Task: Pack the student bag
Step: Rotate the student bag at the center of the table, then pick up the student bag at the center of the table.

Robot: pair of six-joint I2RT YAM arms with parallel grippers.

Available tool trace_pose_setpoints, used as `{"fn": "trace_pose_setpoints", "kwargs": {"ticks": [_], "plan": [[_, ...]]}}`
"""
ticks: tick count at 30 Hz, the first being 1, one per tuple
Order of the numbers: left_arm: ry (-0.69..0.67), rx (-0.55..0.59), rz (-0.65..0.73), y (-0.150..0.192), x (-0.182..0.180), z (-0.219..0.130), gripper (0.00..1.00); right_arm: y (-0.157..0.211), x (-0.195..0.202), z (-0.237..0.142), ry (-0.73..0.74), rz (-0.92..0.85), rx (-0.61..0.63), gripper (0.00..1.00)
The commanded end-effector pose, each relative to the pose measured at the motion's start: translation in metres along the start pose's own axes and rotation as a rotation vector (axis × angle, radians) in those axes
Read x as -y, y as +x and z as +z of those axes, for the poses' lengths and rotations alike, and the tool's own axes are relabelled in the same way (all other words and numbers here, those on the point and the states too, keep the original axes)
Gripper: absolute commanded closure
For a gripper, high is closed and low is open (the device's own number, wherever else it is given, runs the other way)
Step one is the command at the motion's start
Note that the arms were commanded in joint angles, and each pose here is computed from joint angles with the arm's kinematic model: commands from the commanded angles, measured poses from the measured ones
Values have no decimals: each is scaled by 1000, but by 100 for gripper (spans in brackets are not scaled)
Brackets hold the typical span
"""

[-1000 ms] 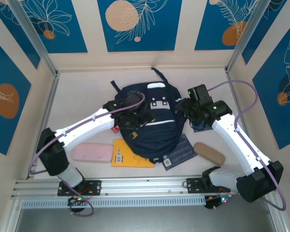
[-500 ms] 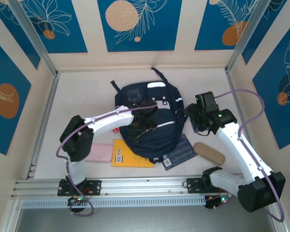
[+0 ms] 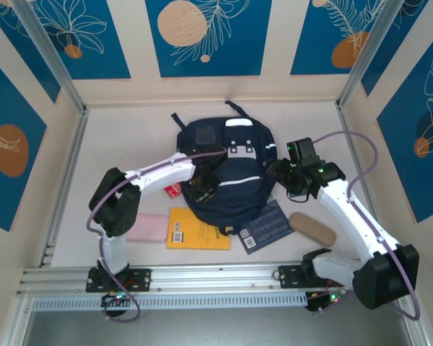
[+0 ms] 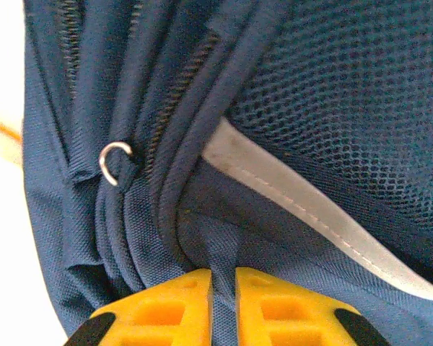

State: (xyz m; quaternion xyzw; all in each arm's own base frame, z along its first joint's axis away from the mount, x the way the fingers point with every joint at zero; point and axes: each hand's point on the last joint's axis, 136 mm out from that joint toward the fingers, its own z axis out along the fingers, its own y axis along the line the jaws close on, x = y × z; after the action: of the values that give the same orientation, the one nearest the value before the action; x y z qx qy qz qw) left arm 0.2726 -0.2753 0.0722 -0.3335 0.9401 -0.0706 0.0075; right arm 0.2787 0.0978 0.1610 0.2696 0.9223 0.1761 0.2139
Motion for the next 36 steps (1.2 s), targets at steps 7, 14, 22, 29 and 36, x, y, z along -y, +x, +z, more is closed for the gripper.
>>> {"fn": "trace_pose_setpoints", "kwargs": {"ticks": [7, 14, 22, 29, 36], "plan": [[-80, 146, -54, -125, -58, -37, 82, 11, -17, 18, -45, -111, -110, 44], [40, 131, 89, -118, -30, -74, 38, 19, -25, 40, -22, -115, -163, 48], [156, 17, 57, -43, -13, -79, 22, 11, -74, 61, -118, -182, -211, 45], [161, 117, 21, -52, -50, -100, 22, 32, -149, 68, -381, -847, -189, 28], [198, 153, 28, -65, -76, -110, 23, 80, -166, 100, -430, -1348, -173, 6]]}}
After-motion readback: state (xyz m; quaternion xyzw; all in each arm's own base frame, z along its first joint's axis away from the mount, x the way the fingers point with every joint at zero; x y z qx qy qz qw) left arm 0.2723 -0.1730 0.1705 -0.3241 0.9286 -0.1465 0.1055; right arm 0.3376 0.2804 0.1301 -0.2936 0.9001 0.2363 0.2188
